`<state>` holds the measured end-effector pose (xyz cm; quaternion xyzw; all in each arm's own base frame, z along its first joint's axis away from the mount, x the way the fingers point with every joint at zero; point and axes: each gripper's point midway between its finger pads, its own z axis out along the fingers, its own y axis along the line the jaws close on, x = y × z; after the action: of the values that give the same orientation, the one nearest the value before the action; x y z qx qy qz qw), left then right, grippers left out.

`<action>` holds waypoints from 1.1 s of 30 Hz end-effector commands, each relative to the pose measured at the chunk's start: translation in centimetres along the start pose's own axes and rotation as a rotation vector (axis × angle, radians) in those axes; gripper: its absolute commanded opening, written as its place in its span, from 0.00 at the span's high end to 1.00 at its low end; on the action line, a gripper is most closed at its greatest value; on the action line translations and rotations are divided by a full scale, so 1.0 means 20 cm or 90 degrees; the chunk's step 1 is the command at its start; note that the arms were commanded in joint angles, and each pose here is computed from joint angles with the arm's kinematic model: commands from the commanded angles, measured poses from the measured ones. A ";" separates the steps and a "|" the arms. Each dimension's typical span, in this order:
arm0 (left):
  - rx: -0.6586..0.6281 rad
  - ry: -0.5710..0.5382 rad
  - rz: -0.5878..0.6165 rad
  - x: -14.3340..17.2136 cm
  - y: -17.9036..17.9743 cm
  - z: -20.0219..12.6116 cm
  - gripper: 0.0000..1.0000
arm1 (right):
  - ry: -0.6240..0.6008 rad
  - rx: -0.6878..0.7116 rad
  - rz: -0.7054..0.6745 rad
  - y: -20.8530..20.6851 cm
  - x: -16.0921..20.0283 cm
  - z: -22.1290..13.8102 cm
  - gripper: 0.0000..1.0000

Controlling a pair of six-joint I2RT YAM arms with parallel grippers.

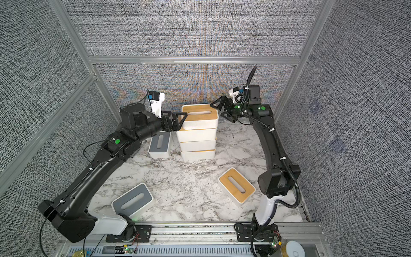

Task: Stack the tissue boxes
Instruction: Place the tissue box at the tissue box.

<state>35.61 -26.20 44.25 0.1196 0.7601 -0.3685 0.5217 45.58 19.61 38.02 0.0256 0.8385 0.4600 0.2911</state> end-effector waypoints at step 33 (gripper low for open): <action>0.164 0.132 -0.155 0.17 0.14 0.21 0.01 | 0.037 -0.057 -0.024 0.12 0.05 0.10 0.02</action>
<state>39.30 -27.49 38.36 0.1115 0.7782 -0.4987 0.3650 45.61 22.01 38.01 -0.0004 0.8334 0.4767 0.2795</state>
